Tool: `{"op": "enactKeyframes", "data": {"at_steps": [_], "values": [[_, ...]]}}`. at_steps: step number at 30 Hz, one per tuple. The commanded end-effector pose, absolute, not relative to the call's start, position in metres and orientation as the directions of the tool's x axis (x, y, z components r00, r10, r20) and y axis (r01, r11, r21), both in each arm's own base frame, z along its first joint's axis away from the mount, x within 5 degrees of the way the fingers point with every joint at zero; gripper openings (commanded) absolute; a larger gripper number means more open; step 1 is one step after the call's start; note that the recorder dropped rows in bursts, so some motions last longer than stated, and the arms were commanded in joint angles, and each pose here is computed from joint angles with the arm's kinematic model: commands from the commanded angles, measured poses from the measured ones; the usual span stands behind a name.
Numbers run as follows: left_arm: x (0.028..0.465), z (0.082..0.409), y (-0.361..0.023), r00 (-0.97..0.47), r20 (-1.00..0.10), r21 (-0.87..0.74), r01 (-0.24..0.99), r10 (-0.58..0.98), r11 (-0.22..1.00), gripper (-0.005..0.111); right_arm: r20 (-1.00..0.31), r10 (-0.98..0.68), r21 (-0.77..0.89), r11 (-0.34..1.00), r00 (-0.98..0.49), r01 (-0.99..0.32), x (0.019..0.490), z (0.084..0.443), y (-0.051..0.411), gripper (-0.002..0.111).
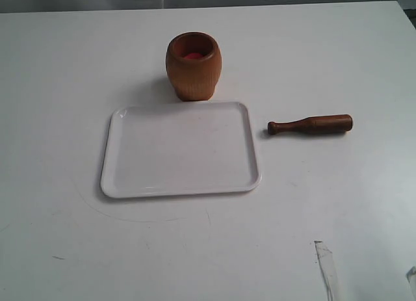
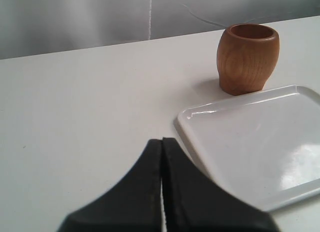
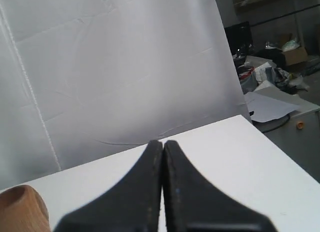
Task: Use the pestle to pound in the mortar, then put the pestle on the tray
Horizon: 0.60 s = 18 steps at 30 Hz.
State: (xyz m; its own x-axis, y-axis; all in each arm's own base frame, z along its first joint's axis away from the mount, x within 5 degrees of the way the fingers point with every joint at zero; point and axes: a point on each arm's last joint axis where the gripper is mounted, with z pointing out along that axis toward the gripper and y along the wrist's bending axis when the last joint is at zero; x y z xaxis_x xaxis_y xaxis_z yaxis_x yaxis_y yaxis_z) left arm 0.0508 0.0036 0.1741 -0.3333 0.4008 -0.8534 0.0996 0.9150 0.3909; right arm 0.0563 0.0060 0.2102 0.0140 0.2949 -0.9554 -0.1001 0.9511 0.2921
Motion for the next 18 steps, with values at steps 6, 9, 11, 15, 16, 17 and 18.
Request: {"op": "enactKeyframes", "data": {"at_steps": [6,9,11,15,16,17,18], "values": [[0.051,0.174,0.003,-0.328,-0.861,0.378,0.103,0.39,0.92,0.0,-0.926,0.32,0.303,0.947,0.201,-0.111,0.049,0.25,0.001,0.0],[0.051,0.174,0.003,-0.328,-0.861,0.378,0.103,0.39,0.92,0.0,-0.918,0.285,0.251,0.956,0.275,-0.153,0.034,0.292,0.003,0.0],[0.051,0.174,0.003,-0.328,-0.861,0.378,0.103,0.39,0.92,0.0,-0.93,0.18,0.137,0.979,0.321,-0.153,0.021,0.322,0.005,0.0],[0.051,0.174,0.003,-0.328,-0.861,0.378,0.103,0.39,0.92,0.0,-0.961,-0.002,-0.048,0.986,0.275,-0.16,0.017,0.371,0.011,0.0],[0.051,0.174,0.003,-0.328,-0.861,0.378,0.103,0.39,0.92,0.0,-0.968,-0.058,-0.102,0.98,0.243,-0.171,0.019,0.384,0.013,0.0],[0.051,0.174,0.003,-0.328,-0.861,0.378,0.103,0.39,0.92,0.0,-0.972,-0.116,-0.156,0.97,0.207,-0.188,0.023,0.396,0.015,0.0],[0.051,0.174,0.003,-0.328,-0.861,0.378,0.103,0.39,0.92,0.0,-0.971,-0.159,-0.195,0.958,0.176,-0.21,0.025,0.407,0.018,0.0]]}}
